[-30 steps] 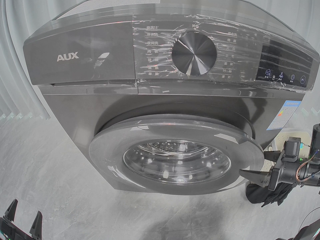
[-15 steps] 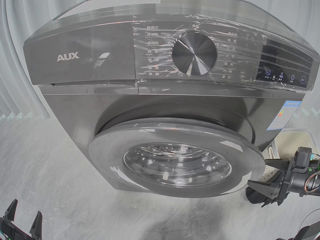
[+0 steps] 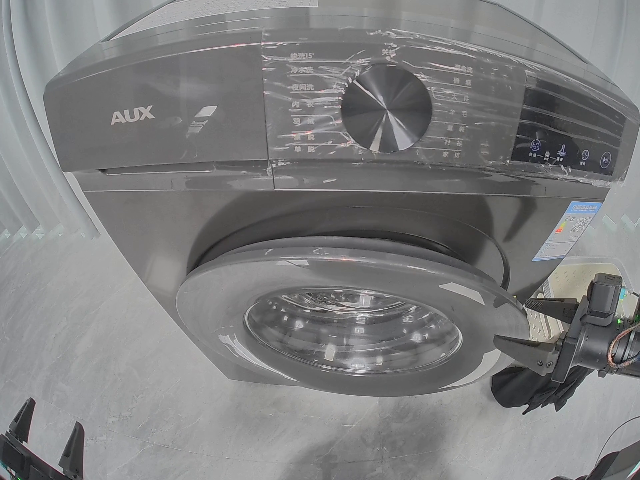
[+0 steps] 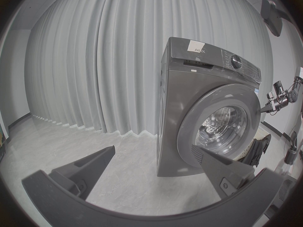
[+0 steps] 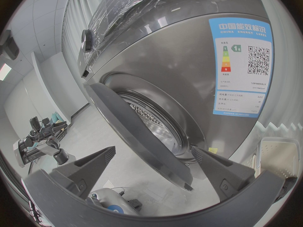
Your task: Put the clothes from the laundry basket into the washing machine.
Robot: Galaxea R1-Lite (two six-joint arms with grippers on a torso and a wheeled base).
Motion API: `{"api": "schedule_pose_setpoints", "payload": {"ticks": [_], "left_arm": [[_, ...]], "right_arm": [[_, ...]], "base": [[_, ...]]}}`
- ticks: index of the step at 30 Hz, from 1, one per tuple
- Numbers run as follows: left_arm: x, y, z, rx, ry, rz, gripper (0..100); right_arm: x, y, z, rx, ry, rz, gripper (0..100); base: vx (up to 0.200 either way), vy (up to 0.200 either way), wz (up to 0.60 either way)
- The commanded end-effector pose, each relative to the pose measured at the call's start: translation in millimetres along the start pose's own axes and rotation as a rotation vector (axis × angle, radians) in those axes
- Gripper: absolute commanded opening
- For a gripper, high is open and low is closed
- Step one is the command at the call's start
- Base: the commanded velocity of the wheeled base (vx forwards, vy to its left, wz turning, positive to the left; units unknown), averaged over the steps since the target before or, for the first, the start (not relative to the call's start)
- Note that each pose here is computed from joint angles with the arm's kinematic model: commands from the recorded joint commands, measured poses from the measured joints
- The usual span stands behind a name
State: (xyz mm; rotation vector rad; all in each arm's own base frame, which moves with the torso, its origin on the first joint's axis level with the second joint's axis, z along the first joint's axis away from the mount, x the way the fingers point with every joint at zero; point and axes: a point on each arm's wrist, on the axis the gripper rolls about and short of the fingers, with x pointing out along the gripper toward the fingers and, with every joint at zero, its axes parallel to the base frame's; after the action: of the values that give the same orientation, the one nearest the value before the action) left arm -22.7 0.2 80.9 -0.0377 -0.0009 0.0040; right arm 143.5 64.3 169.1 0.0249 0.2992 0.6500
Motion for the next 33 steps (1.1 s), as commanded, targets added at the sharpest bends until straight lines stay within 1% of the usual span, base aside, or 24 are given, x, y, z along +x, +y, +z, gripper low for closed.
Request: {"api": "schedule_pose_setpoints", "payload": {"ticks": [1, 7, 16, 23, 33], "left_arm": [[-0.2, 0.2, -4.9, -0.001, -0.002, 0.000, 100], [-0.2, 0.2, -4.9, 0.002, -0.002, 0.000, 100], [-0.2, 0.2, -4.9, 0.001, -0.002, 0.000, 100], [-0.2, 0.2, -5.0, 0.001, -0.001, 0.001, 100], [-0.2, 0.2, -4.9, 0.001, -0.002, 0.000, 100]], "right_arm": [[1.8, -0.6, -2.5, 0.004, 0.015, 0.000, 100], [0.5, -0.1, -6.1, 0.006, 0.024, 0.001, 100], [-1.6, 0.3, -13.0, 0.012, 0.043, 0.003, 100], [-1.2, 0.4, -12.4, 0.009, 0.040, 0.005, 100], [3.2, 1.1, -15.1, 0.009, 0.067, 0.017, 100]], "base": [[0.000, 0.000, 0.00], [0.000, 0.000, 0.00], [0.000, -0.200, 0.00], [0.000, 0.000, 0.00], [0.000, 0.000, 0.00]]}}
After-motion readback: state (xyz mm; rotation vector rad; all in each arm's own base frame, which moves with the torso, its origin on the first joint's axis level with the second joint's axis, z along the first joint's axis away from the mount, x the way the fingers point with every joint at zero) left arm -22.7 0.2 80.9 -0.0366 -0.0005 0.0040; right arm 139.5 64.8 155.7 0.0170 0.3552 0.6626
